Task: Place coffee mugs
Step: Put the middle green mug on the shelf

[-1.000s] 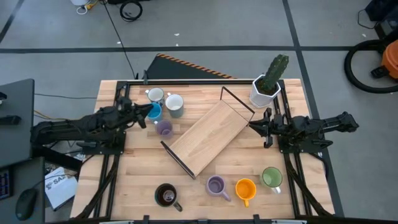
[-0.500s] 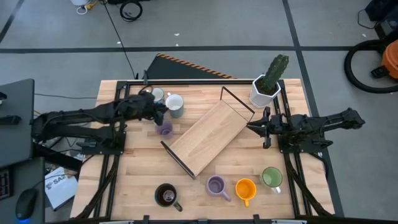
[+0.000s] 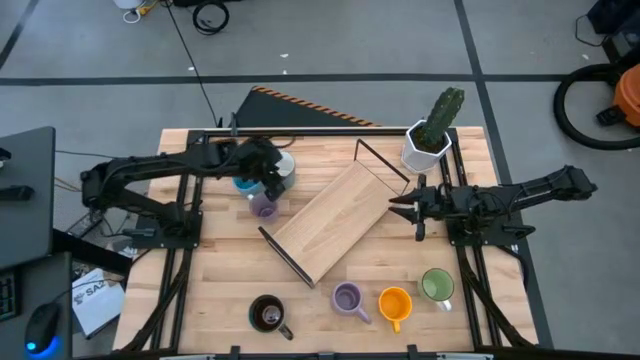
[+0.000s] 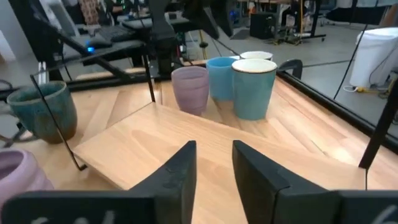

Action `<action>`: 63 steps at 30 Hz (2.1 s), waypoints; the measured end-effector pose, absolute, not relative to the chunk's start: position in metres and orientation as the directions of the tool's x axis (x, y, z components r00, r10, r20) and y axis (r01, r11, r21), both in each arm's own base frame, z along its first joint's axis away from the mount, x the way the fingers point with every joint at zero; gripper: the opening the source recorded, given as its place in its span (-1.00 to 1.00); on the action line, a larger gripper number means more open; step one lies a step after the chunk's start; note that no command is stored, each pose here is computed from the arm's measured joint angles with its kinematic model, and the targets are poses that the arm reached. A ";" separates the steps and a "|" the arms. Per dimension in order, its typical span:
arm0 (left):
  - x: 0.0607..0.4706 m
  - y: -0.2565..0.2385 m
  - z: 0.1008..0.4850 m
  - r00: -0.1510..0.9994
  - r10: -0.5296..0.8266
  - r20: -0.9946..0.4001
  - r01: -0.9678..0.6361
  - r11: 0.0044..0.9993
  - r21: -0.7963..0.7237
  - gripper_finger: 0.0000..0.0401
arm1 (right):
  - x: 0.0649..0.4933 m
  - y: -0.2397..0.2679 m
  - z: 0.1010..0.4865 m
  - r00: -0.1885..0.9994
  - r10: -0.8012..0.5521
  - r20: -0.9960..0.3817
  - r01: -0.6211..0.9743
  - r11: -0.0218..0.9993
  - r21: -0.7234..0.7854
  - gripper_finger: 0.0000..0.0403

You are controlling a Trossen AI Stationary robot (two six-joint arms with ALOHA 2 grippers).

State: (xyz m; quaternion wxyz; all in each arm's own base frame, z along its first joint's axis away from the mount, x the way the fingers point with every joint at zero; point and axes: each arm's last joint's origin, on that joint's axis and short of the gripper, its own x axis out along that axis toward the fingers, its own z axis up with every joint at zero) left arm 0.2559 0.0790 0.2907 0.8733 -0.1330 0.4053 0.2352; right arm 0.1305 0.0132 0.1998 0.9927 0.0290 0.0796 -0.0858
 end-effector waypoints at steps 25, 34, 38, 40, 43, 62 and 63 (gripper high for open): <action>0.291 0.097 0.263 0.240 0.342 -0.909 -0.128 0.939 0.319 -0.06 | 0.178 0.002 0.215 0.997 -0.023 -0.075 0.004 0.970 -0.243 -0.10; 0.287 0.111 0.254 0.218 0.298 -0.929 -0.128 0.953 0.275 -0.06 | 0.182 -0.015 0.209 0.995 0.009 -0.103 -0.032 0.974 -0.225 -0.10; 0.292 0.114 0.246 0.198 0.295 -0.935 -0.116 0.954 0.276 -0.06 | 0.182 -0.015 0.209 0.995 0.011 -0.103 -0.034 0.974 -0.224 -0.10; 0.294 0.115 0.240 0.183 0.293 -0.939 -0.100 0.955 0.278 -0.06 | 0.182 -0.015 0.209 0.994 0.023 -0.103 -0.045 0.974 -0.223 -0.10; 0.299 0.117 0.230 0.154 0.284 -0.946 -0.074 0.958 0.275 -0.06 | 0.182 -0.015 0.209 0.994 0.029 -0.103 -0.051 0.974 -0.223 -0.10; 0.312 0.123 0.212 0.112 0.258 -0.960 -0.001 0.966 0.260 -0.85 | 0.182 -0.015 0.209 0.994 0.026 -0.105 -0.049 0.974 -0.223 -0.13; 0.313 0.123 0.213 0.117 0.255 -0.960 0.006 0.966 0.257 -0.85 | 0.181 -0.015 0.209 0.994 0.026 -0.105 -0.049 0.974 -0.223 -0.13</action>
